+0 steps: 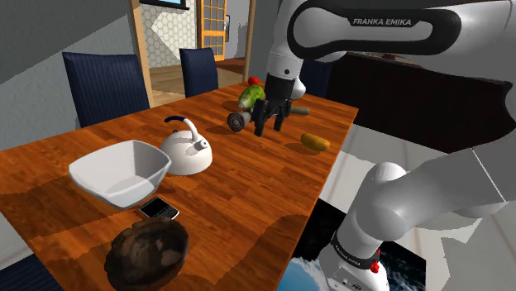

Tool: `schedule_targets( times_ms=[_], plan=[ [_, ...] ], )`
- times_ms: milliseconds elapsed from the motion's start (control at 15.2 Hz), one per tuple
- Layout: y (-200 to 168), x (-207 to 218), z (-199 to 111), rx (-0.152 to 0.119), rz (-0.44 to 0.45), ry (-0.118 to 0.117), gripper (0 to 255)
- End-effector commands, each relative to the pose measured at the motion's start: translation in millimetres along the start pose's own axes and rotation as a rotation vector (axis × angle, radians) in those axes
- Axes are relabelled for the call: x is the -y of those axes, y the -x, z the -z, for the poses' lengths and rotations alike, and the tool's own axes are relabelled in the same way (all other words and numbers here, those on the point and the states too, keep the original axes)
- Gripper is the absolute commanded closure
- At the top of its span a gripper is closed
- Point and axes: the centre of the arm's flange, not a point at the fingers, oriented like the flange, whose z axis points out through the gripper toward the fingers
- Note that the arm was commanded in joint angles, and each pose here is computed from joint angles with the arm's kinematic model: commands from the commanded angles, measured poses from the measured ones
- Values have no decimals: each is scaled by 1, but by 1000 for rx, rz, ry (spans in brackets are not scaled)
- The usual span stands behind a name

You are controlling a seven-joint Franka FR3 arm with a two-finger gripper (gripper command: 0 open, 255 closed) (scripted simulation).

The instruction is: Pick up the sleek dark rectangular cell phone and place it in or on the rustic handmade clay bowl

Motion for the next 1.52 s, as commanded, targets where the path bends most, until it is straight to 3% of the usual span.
schedule_targets(
  times_ms=[0,1452],
  plan=[
    [-13,18,-15,2,24,5,0],
    [-130,235,-183,36,281,64,0]
  ],
)
